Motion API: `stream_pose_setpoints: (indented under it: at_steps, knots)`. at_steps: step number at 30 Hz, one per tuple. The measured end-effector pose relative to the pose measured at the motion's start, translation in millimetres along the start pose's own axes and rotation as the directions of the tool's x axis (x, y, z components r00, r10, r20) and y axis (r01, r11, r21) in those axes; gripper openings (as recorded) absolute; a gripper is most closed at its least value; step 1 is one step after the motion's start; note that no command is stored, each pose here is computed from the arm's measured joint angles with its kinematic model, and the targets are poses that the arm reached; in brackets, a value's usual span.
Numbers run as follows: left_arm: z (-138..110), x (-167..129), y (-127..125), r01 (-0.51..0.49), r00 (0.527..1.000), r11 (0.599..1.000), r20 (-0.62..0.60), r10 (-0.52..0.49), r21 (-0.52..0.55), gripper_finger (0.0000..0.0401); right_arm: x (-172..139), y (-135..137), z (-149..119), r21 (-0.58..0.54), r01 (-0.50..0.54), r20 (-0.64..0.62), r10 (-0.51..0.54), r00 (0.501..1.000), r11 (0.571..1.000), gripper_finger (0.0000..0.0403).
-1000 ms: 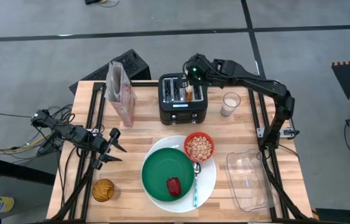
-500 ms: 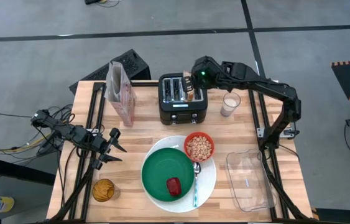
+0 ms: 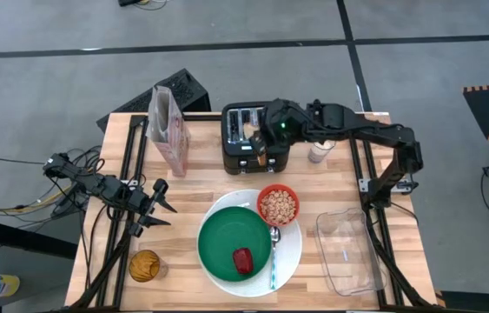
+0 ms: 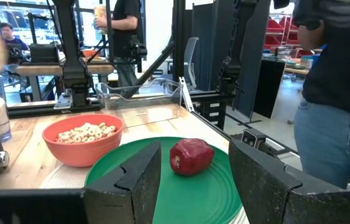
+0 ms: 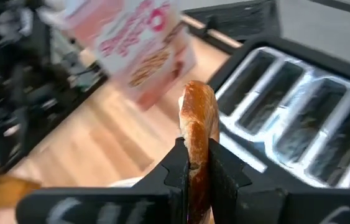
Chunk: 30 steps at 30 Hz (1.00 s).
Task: Arrange a breakfast setting
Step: Put the bread on the plate
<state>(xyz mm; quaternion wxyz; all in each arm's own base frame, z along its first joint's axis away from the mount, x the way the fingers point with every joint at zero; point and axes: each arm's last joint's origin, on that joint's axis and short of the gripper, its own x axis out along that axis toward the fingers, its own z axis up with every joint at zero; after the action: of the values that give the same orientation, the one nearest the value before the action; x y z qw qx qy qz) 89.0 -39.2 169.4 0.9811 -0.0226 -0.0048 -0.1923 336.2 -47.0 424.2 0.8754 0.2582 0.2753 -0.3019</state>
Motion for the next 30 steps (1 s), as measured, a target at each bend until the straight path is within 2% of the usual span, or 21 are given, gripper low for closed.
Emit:
stream_pose_setpoints:
  at_steps: [6,14,24,30]
  knots:
    - [0,0,0,0.000,1.000,1.000,0.000,0.000,0.000,0.0176,-11,27,-17,-0.042,-0.095,-0.006,0.095,0.995,0.995,0.0060]
    - [0,0,0,0.000,1.000,1.000,0.000,0.000,0.000,0.0176,-16,64,-38,0.046,-0.222,0.008,0.222,0.975,0.974,0.0060]
    - [0,0,0,0.000,1.000,1.000,0.000,0.000,0.000,0.0176,-10,106,-73,0.065,-0.320,-0.026,0.322,0.946,0.945,0.0060]
    - [0,0,0,0.000,1.000,1.000,0.000,0.000,0.000,0.0176,3,122,-93,0.073,-0.321,-0.064,0.326,0.943,0.944,0.0060]
